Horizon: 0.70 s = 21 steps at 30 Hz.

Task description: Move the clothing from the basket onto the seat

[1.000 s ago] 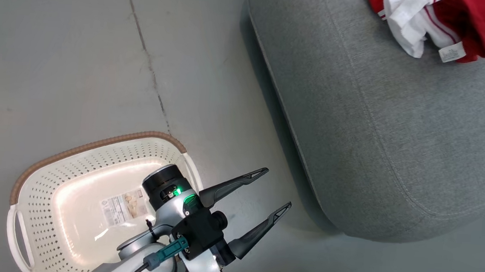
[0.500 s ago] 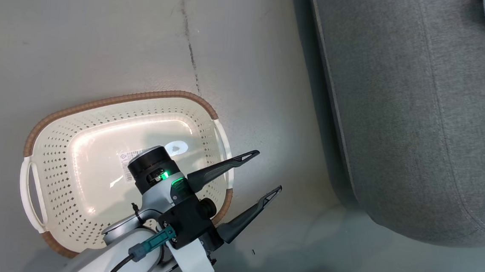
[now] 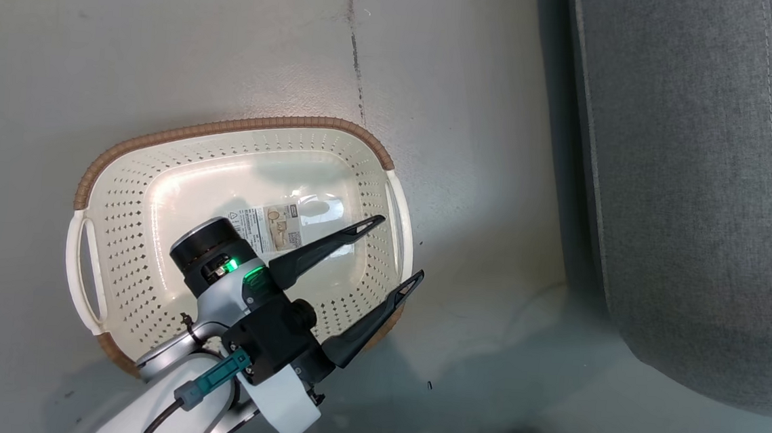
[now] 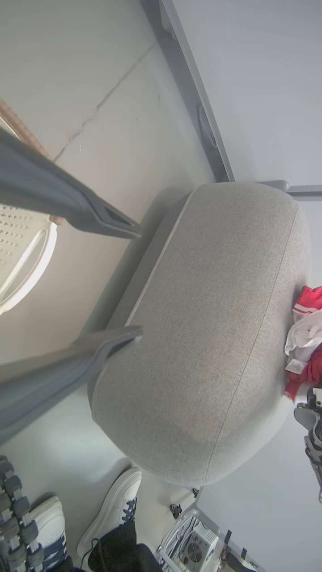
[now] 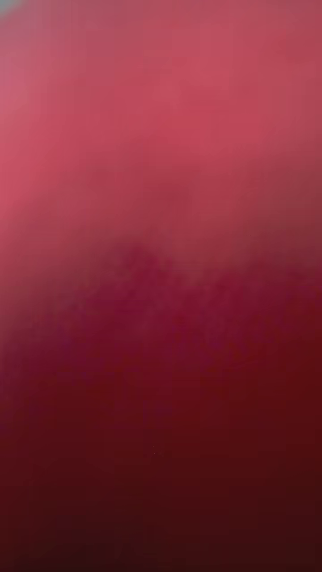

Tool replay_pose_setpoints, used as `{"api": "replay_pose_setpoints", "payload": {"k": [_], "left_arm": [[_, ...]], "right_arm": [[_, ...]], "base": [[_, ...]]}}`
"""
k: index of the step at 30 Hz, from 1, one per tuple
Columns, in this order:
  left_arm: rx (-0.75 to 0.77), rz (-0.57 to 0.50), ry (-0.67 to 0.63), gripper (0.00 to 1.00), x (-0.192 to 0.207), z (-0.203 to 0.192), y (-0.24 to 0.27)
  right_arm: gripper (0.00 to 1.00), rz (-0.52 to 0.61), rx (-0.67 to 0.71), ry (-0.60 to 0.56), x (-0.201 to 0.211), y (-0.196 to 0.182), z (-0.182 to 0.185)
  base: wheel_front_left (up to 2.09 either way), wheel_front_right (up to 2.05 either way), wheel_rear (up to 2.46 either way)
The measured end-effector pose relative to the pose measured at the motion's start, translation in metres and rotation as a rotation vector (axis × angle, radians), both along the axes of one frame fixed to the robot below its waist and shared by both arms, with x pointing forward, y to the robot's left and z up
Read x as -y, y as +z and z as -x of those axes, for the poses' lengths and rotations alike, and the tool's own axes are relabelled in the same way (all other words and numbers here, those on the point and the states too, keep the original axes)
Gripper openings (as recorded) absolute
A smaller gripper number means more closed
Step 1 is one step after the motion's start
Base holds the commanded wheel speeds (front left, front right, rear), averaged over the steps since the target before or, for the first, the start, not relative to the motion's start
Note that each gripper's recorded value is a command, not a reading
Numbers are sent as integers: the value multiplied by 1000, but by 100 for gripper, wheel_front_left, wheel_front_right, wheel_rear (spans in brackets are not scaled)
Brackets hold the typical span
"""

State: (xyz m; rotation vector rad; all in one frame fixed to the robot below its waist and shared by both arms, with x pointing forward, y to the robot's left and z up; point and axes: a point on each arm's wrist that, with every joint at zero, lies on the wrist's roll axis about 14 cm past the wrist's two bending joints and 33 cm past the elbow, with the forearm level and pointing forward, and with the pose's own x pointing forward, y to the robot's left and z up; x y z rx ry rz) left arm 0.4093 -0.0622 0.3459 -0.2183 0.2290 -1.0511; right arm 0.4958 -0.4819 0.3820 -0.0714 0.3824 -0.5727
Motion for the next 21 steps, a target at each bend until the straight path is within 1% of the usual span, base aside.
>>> {"api": "replay_pose_setpoints", "payload": {"k": [5, 10, 14, 15, 16, 17, 21], "left_arm": [[-11, 0, 6, 100, -1, 3, -2], [-10, 7, 7, 100, 1, 3, 1], [7, 34, 12, 100, 5, 0, 12], [12, 38, 12, 100, 6, 0, 14], [17, 40, 10, 100, 7, 0, 16], [23, 42, 9, 100, 7, 0, 19], [46, 60, 11, 100, 12, -2, 32]], "right_arm": [[0, 0, -37, 35, -10, -10, -7], [0, 6, -48, 53, -12, -10, -11], [0, 6, -46, 55, -13, -8, -11], [11, 6, -45, 54, -13, -7, -11], [66, 6, -42, 53, -12, -5, -10], [100, 6, -39, 49, -11, -3, -10], [100, 28, -38, 52, -6, 8, -7]], "base": [[0, 0, 0], [0, 0, 0], [0, 0, 0], [0, 0, 0], [0, 0, 0], [0, 0, 0], [0, 0, 0]]}}
